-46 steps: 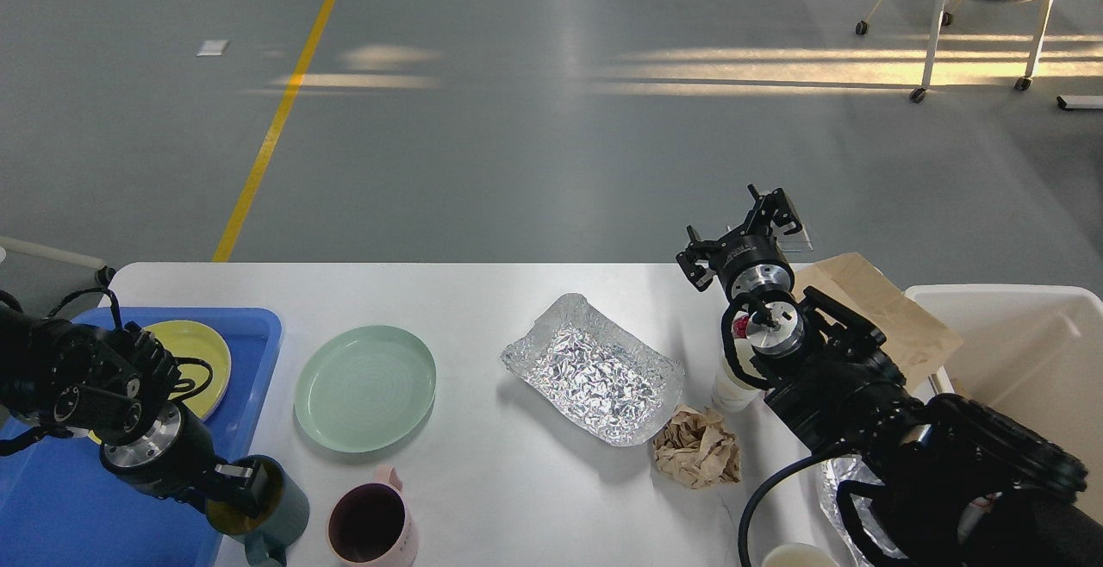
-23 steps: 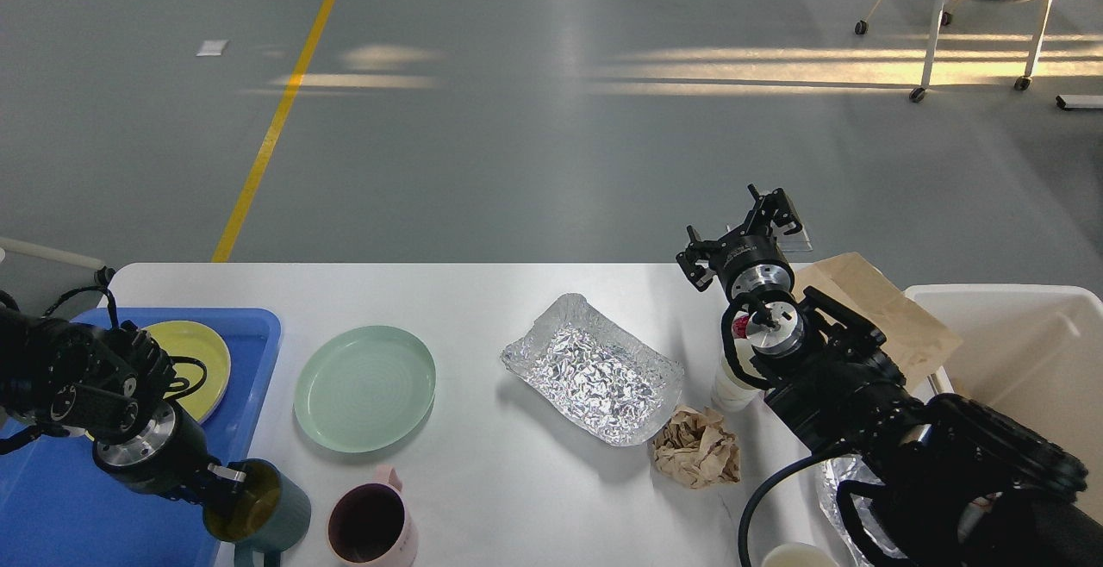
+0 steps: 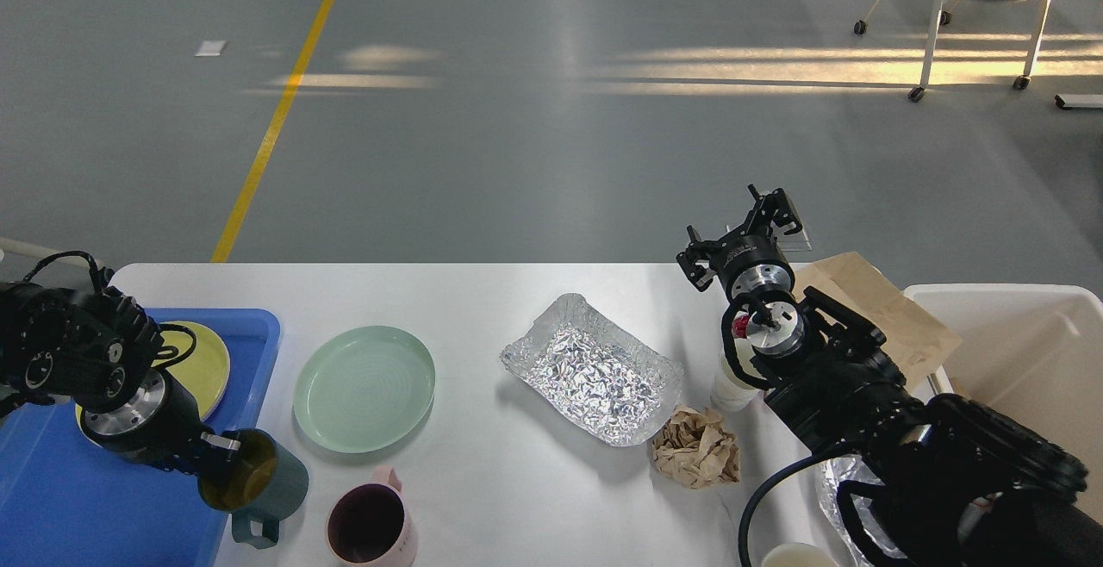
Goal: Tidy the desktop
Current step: 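Grasp the teal cup with the left gripper, then lift the teal cup and carry it off the table edge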
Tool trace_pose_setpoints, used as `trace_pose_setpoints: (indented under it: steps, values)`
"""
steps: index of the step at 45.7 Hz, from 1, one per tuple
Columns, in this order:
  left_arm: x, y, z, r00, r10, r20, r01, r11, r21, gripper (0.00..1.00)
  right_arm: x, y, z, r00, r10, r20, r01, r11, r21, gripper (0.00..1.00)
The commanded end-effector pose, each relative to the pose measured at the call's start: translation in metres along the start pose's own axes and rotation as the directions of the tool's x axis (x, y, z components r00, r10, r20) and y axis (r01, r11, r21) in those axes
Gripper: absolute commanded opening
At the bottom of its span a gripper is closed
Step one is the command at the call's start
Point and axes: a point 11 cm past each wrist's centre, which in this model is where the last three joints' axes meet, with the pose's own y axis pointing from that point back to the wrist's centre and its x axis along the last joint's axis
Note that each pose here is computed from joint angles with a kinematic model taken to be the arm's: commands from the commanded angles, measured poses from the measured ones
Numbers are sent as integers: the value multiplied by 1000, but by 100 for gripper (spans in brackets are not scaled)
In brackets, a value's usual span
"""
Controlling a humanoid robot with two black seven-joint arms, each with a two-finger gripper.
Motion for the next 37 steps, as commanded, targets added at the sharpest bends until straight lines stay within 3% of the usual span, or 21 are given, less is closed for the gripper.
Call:
trace_pose_setpoints:
  steps: [1,10,22,37]
  values:
    - [6,16,4,1000,-21,-9,21,1000,-9,0,0,0,0,1000,-1,0,1,1000,0,100]
    - [20,59,9,999,-20,-39,19,999,-42,0,0,0,0,1000,0,0,0,1000,0,100]
    - [34,163,31,993,-106,-47,102,992,-79,0,0,0,0,1000,-1,0,1,1000,0,100]
    - [60,303,51,965,264,2,-262,961,-90,0,0,0,0,1000,-1,0,1,1000,0,100]
